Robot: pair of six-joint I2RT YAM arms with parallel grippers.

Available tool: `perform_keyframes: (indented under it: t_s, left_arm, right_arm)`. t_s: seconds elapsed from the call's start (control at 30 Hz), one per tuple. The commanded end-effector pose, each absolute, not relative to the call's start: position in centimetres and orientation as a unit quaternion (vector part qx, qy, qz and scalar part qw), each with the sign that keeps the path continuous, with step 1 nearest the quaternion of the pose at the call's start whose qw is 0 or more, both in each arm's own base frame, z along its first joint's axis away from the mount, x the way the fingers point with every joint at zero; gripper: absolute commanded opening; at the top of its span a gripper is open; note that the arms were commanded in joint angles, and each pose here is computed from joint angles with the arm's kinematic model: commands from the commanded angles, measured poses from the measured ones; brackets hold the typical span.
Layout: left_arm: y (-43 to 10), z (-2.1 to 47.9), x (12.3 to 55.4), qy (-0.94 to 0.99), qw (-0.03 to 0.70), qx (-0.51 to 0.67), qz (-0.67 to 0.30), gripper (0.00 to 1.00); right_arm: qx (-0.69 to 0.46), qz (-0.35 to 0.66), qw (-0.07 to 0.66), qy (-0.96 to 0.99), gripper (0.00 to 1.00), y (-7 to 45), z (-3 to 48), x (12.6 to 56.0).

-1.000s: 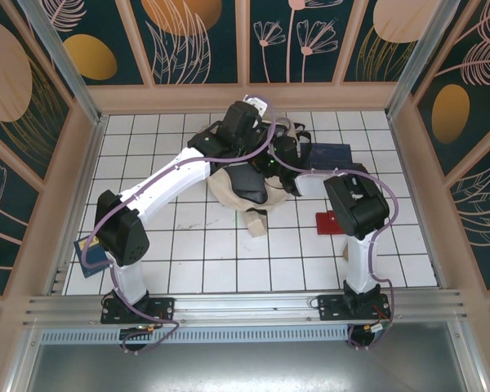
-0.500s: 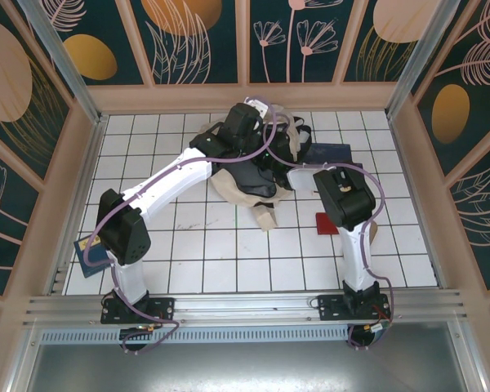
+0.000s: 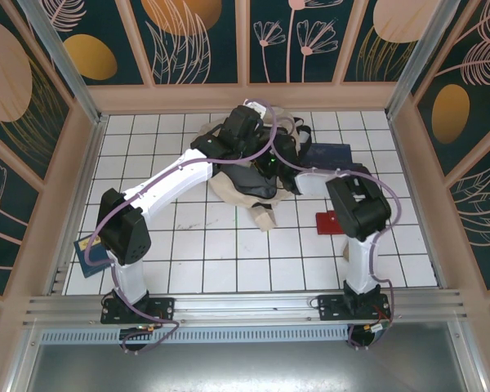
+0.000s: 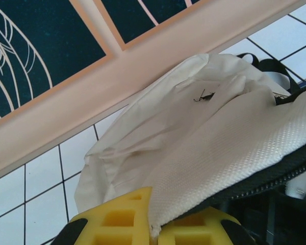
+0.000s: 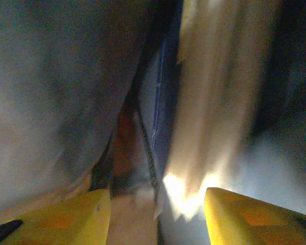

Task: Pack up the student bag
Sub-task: Place the book in the student bag, then close the student bag at the top-center of the table.

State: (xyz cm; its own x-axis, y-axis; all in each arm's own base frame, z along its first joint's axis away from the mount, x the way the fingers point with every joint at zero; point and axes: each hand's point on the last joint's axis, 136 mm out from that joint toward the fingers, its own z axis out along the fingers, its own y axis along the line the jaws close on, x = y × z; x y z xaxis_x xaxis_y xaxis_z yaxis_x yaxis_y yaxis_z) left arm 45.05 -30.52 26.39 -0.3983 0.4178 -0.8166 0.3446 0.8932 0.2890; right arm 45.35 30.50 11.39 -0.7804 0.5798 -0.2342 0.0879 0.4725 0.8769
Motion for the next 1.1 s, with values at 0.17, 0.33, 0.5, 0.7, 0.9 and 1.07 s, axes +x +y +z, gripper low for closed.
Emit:
perform_keyframes:
  t_s: [0.17, 0.33, 0.5, 0.7, 0.9, 1.07]
  left_arm:
    - [-30.0, 27.0, 46.4, 0.833, 0.518, 0.189, 0.046, 0.00]
    - [-28.2, 26.9, 46.9, 0.838, 0.519, 0.162, 0.050, 0.00]
    - [-24.9, 26.6, 46.9, 0.846, 0.516, 0.127, 0.046, 0.00]
    - [-23.7, 24.9, 45.0, 0.858, 0.494, 0.144, 0.014, 0.00]
    - [-26.1, 23.6, 41.1, 0.865, 0.456, 0.185, -0.102, 0.32]
    - [-26.2, 24.0, 38.2, 0.858, 0.451, 0.187, -0.162, 0.68]
  right_arm:
    - [0.152, 0.441, 0.218, 0.858, 0.59, 27.9, 13.0, 37.0]
    - [0.103, 0.325, 0.262, 0.903, 0.58, 23.9, 13.1, 33.9]
    - [0.103, 0.202, 0.314, 0.922, 0.57, 16.9, 12.9, 33.2]
    - [0.208, 0.151, 0.354, 0.899, 0.59, 7.0, 13.5, 35.5]
    - [0.369, 0.176, 0.336, 0.848, 0.58, -0.1, 11.7, 36.3]
    - [0.482, 0.257, 0.287, 0.787, 0.57, -2.1, 9.2, 36.1]
